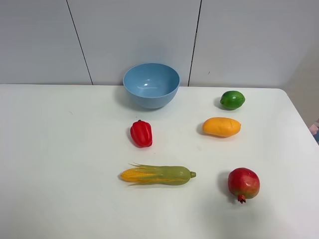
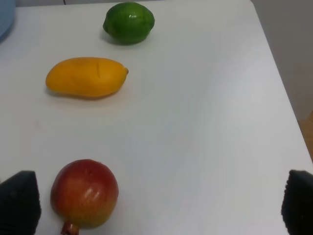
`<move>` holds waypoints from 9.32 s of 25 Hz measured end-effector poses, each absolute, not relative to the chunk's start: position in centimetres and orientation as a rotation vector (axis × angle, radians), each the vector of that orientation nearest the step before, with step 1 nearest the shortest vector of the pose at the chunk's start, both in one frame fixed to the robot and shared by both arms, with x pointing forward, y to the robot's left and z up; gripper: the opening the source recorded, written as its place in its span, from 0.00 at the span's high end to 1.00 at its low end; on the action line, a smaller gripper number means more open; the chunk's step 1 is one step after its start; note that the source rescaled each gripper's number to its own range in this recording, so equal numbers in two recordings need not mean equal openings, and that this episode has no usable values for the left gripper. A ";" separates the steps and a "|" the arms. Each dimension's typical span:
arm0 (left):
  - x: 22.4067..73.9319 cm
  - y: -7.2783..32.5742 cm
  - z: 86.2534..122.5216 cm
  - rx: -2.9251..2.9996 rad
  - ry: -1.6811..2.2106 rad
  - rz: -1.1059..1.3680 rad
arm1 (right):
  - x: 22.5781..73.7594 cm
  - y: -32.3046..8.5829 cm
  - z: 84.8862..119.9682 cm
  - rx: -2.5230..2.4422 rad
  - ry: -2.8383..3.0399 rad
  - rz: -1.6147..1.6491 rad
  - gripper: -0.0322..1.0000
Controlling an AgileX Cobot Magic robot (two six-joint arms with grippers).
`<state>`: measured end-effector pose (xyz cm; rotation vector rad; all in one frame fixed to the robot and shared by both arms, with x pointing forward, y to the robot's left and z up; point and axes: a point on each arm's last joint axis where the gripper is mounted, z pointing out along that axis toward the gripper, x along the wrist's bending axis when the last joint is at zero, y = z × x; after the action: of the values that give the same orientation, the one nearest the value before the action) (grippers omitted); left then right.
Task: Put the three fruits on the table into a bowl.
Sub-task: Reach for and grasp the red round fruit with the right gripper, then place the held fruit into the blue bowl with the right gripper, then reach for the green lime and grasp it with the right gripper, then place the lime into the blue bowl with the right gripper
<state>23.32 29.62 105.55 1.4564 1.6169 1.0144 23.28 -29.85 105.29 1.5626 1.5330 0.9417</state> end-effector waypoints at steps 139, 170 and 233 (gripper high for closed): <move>23.3 29.6 105.5 1.456 1.618 1.014 | 63.8 -6.8 109.2 1.416 2.402 0.532 0.01; 23.3 29.6 105.5 1.457 1.617 1.014 | 64.2 -28.8 102.7 2.010 1.953 0.298 0.00; 23.3 29.6 105.5 1.456 1.618 1.015 | 72.5 -24.3 96.4 2.323 1.458 0.879 0.82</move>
<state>23.31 29.63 105.54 1.4564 1.6177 1.0147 72.46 -24.30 96.43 2.3227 1.4584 0.8789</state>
